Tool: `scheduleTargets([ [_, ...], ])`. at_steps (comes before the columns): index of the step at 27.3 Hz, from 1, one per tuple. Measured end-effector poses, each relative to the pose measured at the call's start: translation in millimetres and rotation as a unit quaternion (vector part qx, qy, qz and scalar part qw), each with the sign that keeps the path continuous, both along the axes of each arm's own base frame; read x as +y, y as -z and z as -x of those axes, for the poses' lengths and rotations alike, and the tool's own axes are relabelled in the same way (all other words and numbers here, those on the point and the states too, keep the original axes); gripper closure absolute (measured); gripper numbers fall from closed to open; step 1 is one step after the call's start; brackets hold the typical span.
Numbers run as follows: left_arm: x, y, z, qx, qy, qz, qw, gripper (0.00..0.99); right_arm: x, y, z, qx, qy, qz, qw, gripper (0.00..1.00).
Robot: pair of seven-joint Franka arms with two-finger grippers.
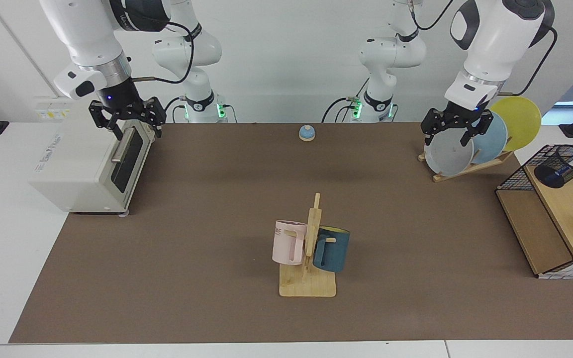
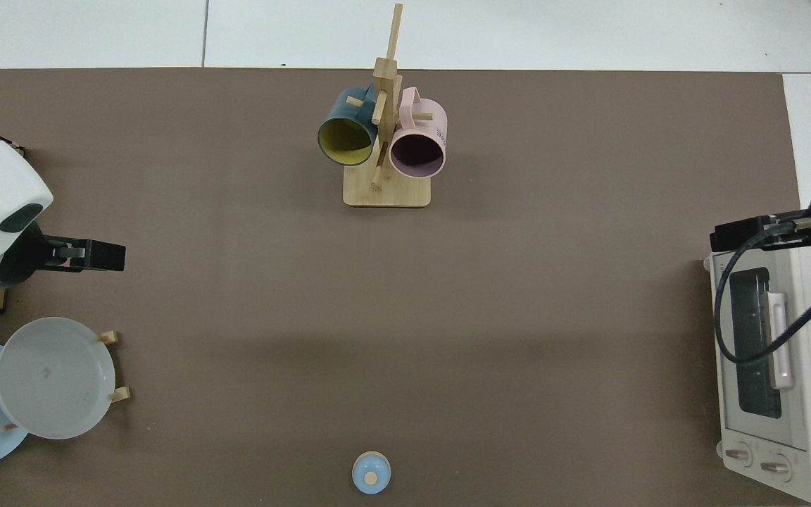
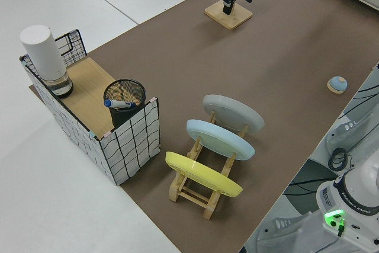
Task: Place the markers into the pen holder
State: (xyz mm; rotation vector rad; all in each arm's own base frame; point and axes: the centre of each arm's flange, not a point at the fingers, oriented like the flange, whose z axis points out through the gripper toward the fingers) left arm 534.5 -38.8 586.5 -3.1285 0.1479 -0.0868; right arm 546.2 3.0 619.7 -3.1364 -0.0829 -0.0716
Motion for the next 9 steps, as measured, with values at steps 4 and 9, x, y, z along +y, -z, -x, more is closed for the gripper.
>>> scheduleTargets([
  [4,0.5,-0.2,-3.2,0.014,-0.001,-0.001,1.0,0.0,0.3,0.0,0.0,0.0,0.0,0.0,1.0,0.0],
  [9,2.5,5.4,-15.4,0.025,-0.004,-0.002,1.0,0.0,3.8,0.0,0.0,0.0,-0.003,0.0,1.0,0.0],
])
